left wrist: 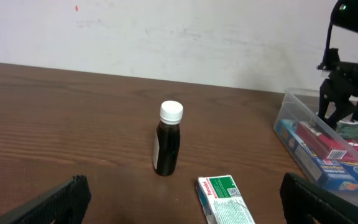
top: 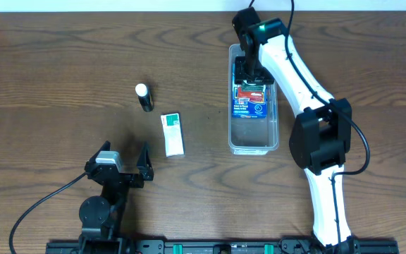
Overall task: Pack container
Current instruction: 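Carry the green tin over the container and lower it inside, then open right gripper and withdraw it to the right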
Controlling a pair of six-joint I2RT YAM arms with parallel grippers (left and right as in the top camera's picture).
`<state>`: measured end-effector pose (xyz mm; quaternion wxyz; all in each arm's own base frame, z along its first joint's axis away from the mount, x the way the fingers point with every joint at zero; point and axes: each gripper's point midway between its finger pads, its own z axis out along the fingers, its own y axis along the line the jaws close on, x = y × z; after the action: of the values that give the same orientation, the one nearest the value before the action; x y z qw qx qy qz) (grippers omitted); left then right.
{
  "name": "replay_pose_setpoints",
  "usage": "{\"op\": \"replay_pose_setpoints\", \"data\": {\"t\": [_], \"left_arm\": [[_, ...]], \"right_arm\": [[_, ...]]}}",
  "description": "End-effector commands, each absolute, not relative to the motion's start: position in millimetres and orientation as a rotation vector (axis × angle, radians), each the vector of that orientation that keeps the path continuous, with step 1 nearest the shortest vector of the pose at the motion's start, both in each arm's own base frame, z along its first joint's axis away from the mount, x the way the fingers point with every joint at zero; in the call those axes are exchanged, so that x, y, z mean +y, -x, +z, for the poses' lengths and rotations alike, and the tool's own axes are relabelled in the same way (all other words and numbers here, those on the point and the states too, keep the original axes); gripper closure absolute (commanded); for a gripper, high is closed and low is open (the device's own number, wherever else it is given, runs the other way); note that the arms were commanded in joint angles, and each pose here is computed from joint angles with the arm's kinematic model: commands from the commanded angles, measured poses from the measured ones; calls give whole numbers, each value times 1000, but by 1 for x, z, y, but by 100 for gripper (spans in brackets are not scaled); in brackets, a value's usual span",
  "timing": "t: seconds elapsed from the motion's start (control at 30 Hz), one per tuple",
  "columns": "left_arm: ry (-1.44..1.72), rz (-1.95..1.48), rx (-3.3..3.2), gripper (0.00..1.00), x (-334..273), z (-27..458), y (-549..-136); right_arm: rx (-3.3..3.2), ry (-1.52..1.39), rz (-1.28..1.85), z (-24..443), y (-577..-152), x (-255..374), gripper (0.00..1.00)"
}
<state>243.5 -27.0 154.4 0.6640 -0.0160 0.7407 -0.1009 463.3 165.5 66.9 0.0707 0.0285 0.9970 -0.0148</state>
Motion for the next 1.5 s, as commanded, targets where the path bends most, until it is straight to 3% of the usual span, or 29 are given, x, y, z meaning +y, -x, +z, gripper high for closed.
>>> {"op": "replay_pose_setpoints", "data": {"t": [0.0, 0.5, 0.77, 0.93, 1.0, 1.13, 1.47], "left_arm": [[14, -226, 1720, 2, -30, 139, -242], [14, -226, 1720, 2, -30, 139, -242], [14, -226, 1720, 2, -30, 139, -242], [14, -226, 1720, 2, -30, 139, -242], [14, -226, 1720, 2, -30, 139, -242], [14, -225, 1720, 2, -30, 139, -242], [14, -226, 1720, 2, -30, 139, -242]], "right_arm": [[3027, -52, -44, 57, -456, 169, 43], [2995, -3, -27, 70, -464, 172, 25], [2911, -11, 19, 129, -478, 168, 20], [2842, -41, 48, 178, -481, 157, 9], [2816, -73, 55, 196, -481, 145, 1], [2797, -172, 32, 214, -482, 105, 1], [2869, -545, -11, 195, -473, -32, 1]]}}
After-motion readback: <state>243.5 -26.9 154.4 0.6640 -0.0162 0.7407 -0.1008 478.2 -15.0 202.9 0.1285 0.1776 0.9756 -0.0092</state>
